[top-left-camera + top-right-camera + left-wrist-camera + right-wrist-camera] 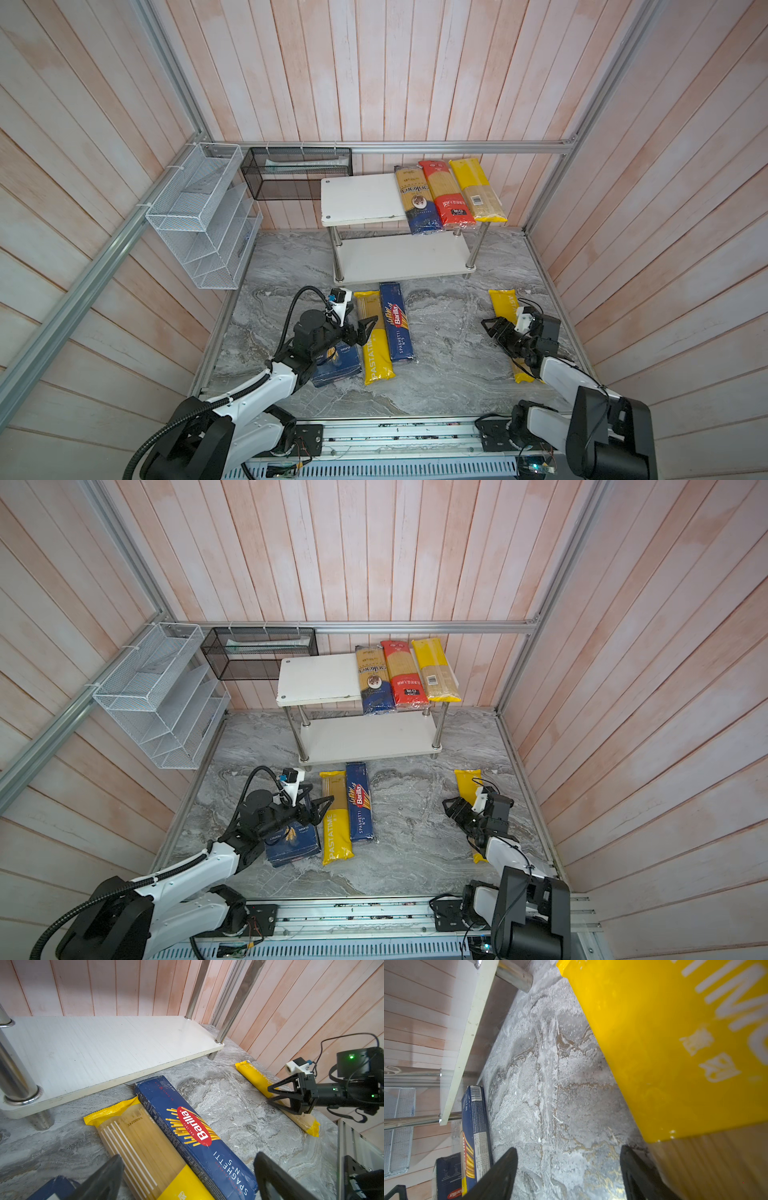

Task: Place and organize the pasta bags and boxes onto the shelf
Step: 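Lower the right gripper and close it on the Pastatime bag, then drag the yellow Pastatime bag toward the robot with the right gripper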

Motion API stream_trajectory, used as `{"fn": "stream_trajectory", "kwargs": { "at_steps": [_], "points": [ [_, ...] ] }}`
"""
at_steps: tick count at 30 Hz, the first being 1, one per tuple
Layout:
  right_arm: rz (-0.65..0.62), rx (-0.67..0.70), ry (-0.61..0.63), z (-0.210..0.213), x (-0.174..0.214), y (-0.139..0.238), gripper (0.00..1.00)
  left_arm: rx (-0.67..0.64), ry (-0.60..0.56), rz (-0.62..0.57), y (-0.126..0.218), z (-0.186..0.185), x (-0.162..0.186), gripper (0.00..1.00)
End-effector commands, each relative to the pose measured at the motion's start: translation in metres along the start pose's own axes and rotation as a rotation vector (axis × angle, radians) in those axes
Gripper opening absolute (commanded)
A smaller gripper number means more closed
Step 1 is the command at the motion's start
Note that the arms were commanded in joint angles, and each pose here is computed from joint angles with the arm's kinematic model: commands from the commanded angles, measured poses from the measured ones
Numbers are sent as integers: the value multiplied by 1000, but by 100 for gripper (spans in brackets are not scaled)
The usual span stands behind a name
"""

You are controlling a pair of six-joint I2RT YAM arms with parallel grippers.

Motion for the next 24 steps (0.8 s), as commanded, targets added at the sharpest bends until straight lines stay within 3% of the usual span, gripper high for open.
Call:
{"fn": "stream_trajectory", "kwargs": {
  "at_steps": [1, 4, 8, 14, 24],
  "points": [
    [-170, 117, 58, 6, -37, 21, 78, 5, -13, -23, -1, -2, -7, 100],
    [-304, 214, 72, -1, -65, 41, 78, 5, -13, -24, -1, -2, -8, 100],
    [-360, 253, 30, -15, -88, 50, 79, 6, -12, -22, -1, -2, -7, 100],
    [-304, 197, -65, -35, -103, 32, 79, 9, -11, -20, -2, -2, -6, 100],
    [-119, 109, -92, -41, -94, 0, 79, 9, -9, -26, -1, -2, -8, 100]
  ]
}}
Point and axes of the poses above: each gripper's point midway between its finger pads, its own y axis back along the fingers, its own z axis along the line the jaws close on, x = y × z, the point moved 2 cm from there along y, back along the fingers, and after that the axes turned 9 degrees about -y, right-handed, at the moved point
